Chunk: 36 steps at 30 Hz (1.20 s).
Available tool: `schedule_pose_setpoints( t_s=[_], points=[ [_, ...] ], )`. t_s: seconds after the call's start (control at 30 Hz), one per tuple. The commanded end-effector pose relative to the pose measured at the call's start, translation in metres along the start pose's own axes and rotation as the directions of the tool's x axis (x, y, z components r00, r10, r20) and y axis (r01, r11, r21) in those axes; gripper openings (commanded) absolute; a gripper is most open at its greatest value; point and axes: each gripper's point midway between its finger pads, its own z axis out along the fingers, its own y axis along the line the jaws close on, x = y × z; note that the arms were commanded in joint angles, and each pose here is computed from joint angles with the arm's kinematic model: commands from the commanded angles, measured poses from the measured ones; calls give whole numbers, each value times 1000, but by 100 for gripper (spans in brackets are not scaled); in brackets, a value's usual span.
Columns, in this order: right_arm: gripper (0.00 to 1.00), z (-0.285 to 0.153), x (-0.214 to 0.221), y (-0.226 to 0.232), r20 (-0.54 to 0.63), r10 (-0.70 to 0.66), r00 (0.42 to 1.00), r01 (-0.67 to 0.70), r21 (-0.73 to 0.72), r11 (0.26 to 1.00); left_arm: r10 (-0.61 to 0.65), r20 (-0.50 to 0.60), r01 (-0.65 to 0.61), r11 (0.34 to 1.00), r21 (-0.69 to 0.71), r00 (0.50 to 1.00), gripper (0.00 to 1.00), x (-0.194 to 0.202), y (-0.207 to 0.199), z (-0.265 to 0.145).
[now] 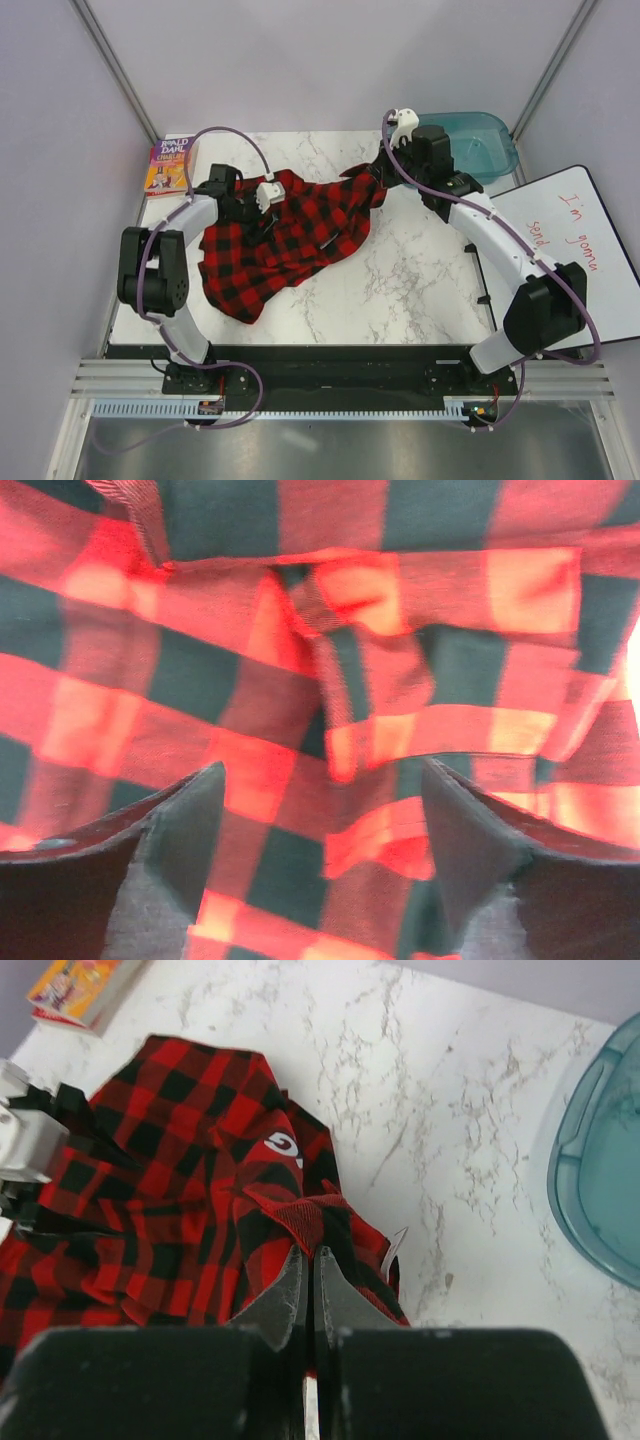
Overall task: Fold and stack the long sleeve shirts
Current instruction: Flatten the shirt out
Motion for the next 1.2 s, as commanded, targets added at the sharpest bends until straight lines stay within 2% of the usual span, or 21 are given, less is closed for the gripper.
schedule_pose_setpoints(
  t_s=[0.0, 0.07, 0.13, 0.17, 0.2, 0.23, 0.3, 0.33, 0.37, 0.4, 0.5, 0.63, 0.7, 0.83, 0.87, 0.9, 0.97, 1.0, 1.07, 1.1, 1.17],
  points=[
    [0, -11, 6, -12, -13, -64, 998, 64, 48, 997, -82, 27, 79, 992, 103, 996, 72, -11, -22, 3],
    [0, -15, 14, -18, -39, -73, 997, 75, 59, 995, -92, 32, 88, 989, 117, 995, 56, -16, -22, 1],
    [0, -17, 21, -24, -58, -80, 995, 85, 78, 993, -96, 39, 89, 985, 150, 995, 45, -23, -29, -6],
    [0, -17, 26, -27, -73, -79, 994, 85, 82, 993, -92, 43, 84, 984, 157, 995, 24, -28, -31, -11],
    [0, -17, 29, -30, -82, -88, 993, 95, 86, 992, -98, 45, 89, 981, 171, 994, 10, -36, -33, -20],
    [8, -16, 34, -33, -97, -86, 992, 95, 97, 991, -114, 44, 105, 978, 178, 992, 2, -42, -35, -26],
    [27, -17, 45, -37, -146, -83, 986, 98, 97, 990, -107, 111, 87, 981, 172, 988, 2, -76, -32, -53],
    [50, -18, 50, -39, -169, -78, 982, 96, 102, 990, -115, 149, 91, 983, 158, 982, 2, -93, -31, -66],
    [60, -21, 50, -42, -175, -75, 982, 95, 109, 990, -103, 193, 74, 986, 150, 976, 2, -110, -31, -78],
    [76, -23, 49, -42, -176, -73, 982, 94, 112, 989, -78, 281, 40, 989, 140, 956, 2, -146, -35, -104],
    [98, -34, 39, -39, -158, -152, 976, 166, 76, 983, -100, 412, 36, 987, 159, 906, 2, -209, -42, -147],
    [98, -46, 24, -22, -80, -307, 948, 305, -32, 952, -173, 506, 115, 983, 143, 845, 2, -262, -20, -172],
    [98, -55, 15, -3, 20, -397, 918, 397, -121, 910, -208, 542, 130, 975, 179, 815, 2, -282, -22, -186],
    [98, -54, 23, 20, 182, -517, 836, 545, -169, 821, -278, 589, 187, 959, 211, 759, 2, -303, -17, -196],
    [98, -52, 27, 33, 207, -543, 814, 578, -191, 793, -258, 619, 180, 966, 187, 742, 2, -311, -11, -202],
    [98, -49, 36, 40, 203, -554, 807, 589, -210, 781, -298, 625, 234, 955, 185, 722, 2, -314, -6, -204],
    [98, -42, 46, 64, 242, -570, 785, 617, -244, 748, -295, 658, 257, 954, 158, 693, 2, -324, -1, -213],
    [98, -40, 50, 72, 255, -566, 784, 619, -256, 743, -305, 688, 305, 944, 127, 659, 2, -330, 11, -218],
    [98, -33, 61, 87, 281, -558, 781, 623, -271, 734, -304, 723, 340, 935, 101, 620, 2, -338, 18, -229],
    [98, -30, 64, 91, 285, -552, 784, 618, -274, 736, -292, 754, 354, 931, 85, 588, 2, -346, 22, -238],
    [98, -19, 70, 88, 286, -540, 792, 605, -243, 759, -266, 787, 349, 934, 69, 557, 2, -355, 22, -251]
  ],
)
